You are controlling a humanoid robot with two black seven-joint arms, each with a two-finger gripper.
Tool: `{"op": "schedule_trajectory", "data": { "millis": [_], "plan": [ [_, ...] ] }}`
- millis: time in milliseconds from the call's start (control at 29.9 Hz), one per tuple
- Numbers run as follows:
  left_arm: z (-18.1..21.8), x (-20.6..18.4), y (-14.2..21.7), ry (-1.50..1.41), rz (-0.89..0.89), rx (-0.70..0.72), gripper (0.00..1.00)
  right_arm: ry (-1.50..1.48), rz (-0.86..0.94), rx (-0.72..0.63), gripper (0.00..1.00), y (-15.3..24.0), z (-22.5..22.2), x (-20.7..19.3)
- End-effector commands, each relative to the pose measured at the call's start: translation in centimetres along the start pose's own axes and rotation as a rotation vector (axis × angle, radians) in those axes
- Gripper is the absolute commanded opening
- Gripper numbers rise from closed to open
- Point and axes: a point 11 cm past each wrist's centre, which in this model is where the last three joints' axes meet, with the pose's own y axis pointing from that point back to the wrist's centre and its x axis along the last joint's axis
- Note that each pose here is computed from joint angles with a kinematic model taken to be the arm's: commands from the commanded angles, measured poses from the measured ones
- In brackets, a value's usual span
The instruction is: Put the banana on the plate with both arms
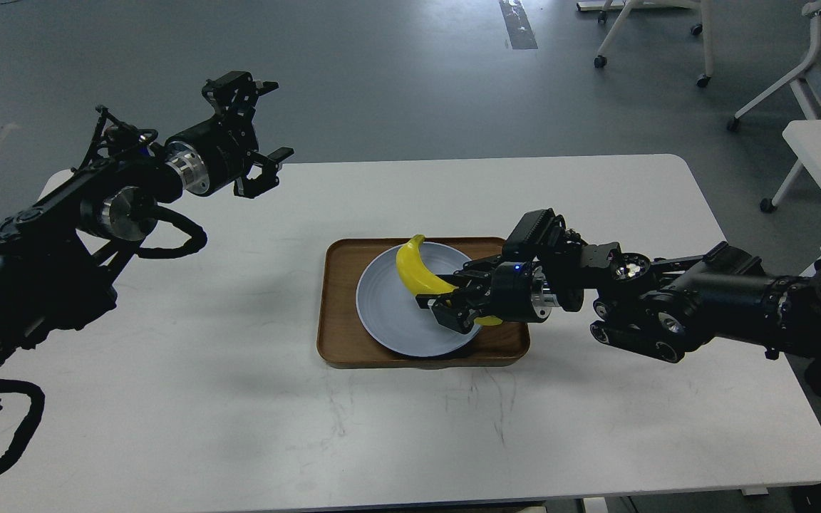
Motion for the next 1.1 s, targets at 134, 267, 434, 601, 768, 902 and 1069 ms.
{"op": "schedule_trajectory", "data": {
  "millis": [134, 267, 434, 601, 768, 902, 1069],
  "plan": [
    [0.2, 0.1, 0.1, -0.002, -0.004, -0.003, 0.98, -0.019, 0.033, -0.023, 0.9, 0.0, 0.6, 0.2],
    [0.2, 0.1, 0.1, -0.003, -0.009, -0.003, 0.98, -0.035, 0.063, -0.022, 0.96, -0.2, 0.4, 0.8],
    [0.3, 0.2, 0.2, -0.005, -0.008, -0.004, 0.98, -0.04, 0.12, -0.022, 0.98, -0.1, 0.5, 2.9],
    [0.4, 0.2, 0.2, -0.003, -0.007, -0.006, 0.98, -0.085, 0.283, -0.117, 0.98, 3.6, 4.1, 7.8],
    [0.9, 0.2, 0.3, 0.014, -0.014, -0.024, 0.98, -0.301, 0.527, -0.165, 0.98, 6.6, 6.2, 12.5],
    [1.6, 2.1, 3.0, -0.01, -0.059, -0.031, 0.98, -0.656, 0.741, -0.157, 0.98, 8.9, 6.9, 14.6],
    [1.0, 2.6, 3.7, 0.05, -0.074, -0.069, 0.98, -1.113, 0.862, -0.1, 0.98, 11.4, 7.0, 14.7]
  ]
}}
